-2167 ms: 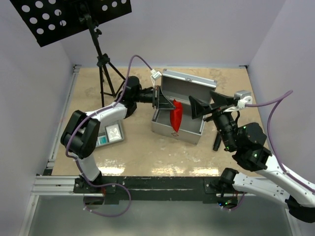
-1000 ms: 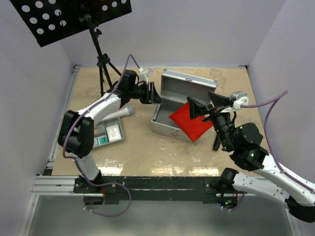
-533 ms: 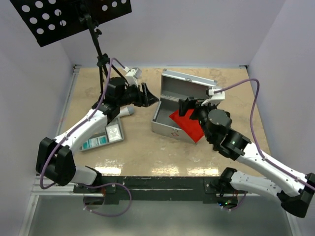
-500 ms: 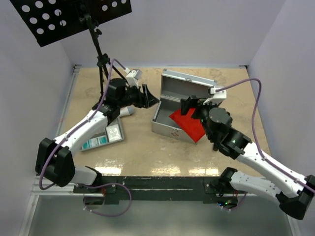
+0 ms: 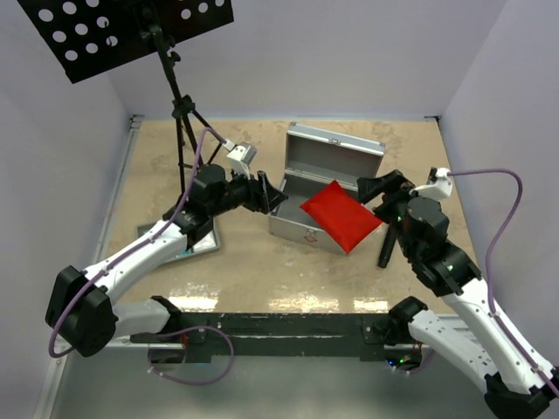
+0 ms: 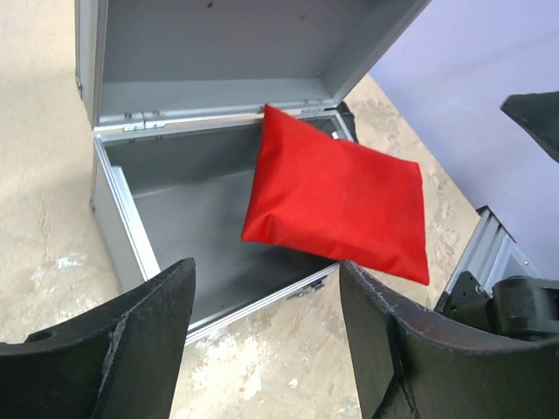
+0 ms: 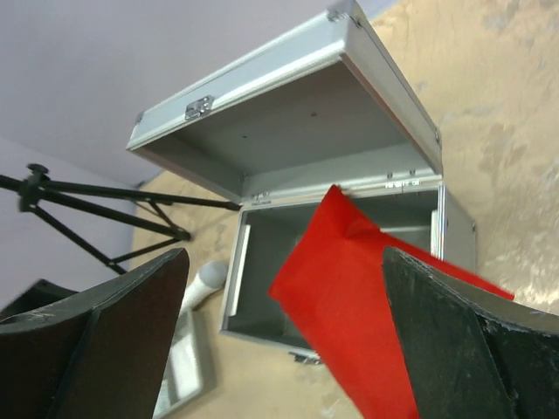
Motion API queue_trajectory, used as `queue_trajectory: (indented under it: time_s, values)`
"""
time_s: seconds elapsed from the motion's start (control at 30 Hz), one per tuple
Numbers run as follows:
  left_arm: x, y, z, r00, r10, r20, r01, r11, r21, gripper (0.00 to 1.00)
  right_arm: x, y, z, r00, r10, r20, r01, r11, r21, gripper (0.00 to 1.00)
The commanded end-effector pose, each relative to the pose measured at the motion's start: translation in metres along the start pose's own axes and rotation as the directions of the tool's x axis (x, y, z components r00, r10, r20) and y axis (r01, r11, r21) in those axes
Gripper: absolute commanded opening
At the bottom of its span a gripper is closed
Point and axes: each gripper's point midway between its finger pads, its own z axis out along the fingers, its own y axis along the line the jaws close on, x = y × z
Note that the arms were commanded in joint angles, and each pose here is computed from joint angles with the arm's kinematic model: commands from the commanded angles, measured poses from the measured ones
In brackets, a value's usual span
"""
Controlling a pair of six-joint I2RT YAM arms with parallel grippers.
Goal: Organize the medicine kit
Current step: Pick up the medicine pouch from the medicine box.
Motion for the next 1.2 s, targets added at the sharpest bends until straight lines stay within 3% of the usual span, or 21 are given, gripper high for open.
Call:
queue_trajectory:
  time_s: [0.0,0.27,1.17]
  values:
    - [-0.010,-0.007,-0.005,0.997,0.010,0.077,-0.011,1.000,0.013,0.70,0.022,-0.022,-0.012,0.980,0.189,-0.057,-0.184,0.980,0.077,0.95]
    - [-0.009,-0.014,-0.009,0.997,0.009,0.080,-0.011,1.000,0.025,0.69,0.069,-0.055,-0.015,0.958,0.242,-0.150,-0.218,0.963,0.161,0.87]
    - [-0.004,-0.010,-0.009,0.998,-0.016,0.063,0.016,1.000,0.001,0.66,0.110,-0.085,-0.012,0.938,0.271,-0.215,-0.218,0.945,0.242,0.82]
